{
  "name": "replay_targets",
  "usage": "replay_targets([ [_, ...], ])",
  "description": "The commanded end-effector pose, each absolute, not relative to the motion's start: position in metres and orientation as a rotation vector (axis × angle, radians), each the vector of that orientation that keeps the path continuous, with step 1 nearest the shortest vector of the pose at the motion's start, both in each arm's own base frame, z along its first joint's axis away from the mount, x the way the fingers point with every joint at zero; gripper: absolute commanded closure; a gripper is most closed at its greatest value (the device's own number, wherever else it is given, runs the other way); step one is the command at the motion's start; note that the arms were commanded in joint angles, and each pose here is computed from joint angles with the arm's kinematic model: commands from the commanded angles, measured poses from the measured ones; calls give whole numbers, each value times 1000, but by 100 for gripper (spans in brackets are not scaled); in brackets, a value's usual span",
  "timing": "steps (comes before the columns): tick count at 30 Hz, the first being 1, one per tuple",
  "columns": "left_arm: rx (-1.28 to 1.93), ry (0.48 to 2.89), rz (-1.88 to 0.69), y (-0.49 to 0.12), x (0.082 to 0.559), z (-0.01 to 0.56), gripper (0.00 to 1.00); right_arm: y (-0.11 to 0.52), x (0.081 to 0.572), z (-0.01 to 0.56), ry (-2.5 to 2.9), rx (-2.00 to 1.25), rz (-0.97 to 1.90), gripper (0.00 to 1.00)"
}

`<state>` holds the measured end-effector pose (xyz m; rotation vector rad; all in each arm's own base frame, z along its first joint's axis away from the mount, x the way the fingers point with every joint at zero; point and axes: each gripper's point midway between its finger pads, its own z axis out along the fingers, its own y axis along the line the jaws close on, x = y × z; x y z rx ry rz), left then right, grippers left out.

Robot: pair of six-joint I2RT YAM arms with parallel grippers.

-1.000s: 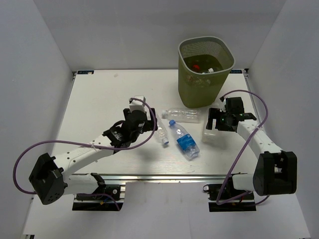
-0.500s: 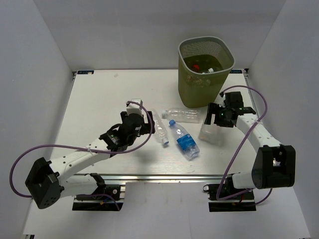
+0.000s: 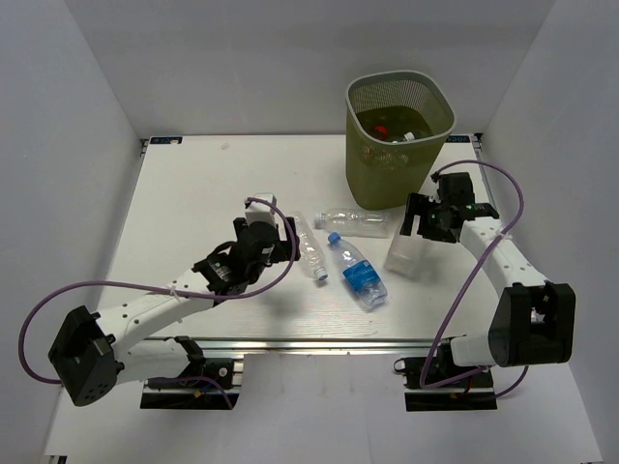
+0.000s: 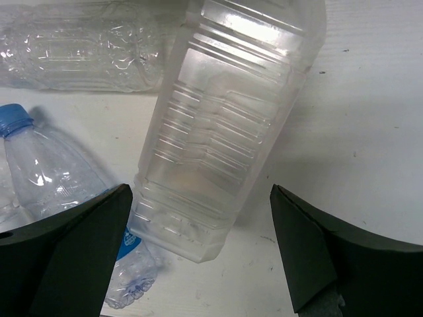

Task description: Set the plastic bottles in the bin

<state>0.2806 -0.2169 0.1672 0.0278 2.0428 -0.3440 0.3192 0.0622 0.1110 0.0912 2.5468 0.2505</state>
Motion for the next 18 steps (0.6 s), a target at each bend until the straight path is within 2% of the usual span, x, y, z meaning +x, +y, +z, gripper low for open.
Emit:
replay_targets([
  [1, 7, 2016, -372, -213, 276, 175, 1, 68, 327, 123, 2519, 128, 286, 10],
  [18, -40, 2025, -356, -192, 261, 166, 1, 71, 340, 95, 2593, 157, 244, 10],
])
